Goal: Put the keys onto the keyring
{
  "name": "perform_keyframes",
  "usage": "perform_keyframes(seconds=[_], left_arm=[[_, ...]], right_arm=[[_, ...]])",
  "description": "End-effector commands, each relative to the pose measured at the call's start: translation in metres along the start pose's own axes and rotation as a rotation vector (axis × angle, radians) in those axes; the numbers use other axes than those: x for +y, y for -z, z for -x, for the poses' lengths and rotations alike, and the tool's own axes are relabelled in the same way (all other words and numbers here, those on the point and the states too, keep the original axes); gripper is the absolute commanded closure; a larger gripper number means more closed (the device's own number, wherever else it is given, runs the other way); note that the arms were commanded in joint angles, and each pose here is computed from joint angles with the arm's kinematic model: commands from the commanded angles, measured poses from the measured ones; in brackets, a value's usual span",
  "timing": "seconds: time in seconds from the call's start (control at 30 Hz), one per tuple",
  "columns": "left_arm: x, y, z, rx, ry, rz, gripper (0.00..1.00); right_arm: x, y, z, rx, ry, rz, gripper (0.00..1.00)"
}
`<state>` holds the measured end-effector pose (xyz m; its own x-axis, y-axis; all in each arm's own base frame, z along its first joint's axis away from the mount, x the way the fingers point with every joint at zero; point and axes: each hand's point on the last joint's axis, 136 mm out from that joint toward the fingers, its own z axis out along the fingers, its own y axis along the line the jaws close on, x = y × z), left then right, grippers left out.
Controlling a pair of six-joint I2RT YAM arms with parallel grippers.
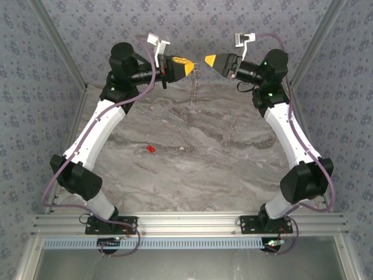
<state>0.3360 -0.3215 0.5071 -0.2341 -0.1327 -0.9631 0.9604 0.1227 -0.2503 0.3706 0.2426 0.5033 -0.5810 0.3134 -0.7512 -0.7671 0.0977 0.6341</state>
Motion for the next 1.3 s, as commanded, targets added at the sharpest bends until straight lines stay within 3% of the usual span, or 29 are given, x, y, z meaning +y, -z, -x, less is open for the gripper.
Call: perform_keyframes(seconds=[0.0, 0.77, 0.97, 1.27], left_arm=[[-0.017, 0.001, 0.021, -0.038, -0.062, -0.034, 1.00], [-0.018, -0.003, 0.019, -0.030, -0.053, -0.044, 1.00], [-0.019, -0.004, 0.018, -0.030, -0.054, -0.045, 1.00], [-0.019, -0.004, 0.019, -0.033, -0.057, -0.045, 1.00]], right_arm=[[0.029, -0.002, -0.002, 0.025, 0.056, 0.053, 0.55], [0.032, -0.018, -0.007, 0.057, 0.067, 0.067, 0.64], [0.032, -0.021, -0.011, 0.068, 0.054, 0.073, 0.75], [0.028, -0.017, -0.017, 0.083, 0.043, 0.061, 0.80]])
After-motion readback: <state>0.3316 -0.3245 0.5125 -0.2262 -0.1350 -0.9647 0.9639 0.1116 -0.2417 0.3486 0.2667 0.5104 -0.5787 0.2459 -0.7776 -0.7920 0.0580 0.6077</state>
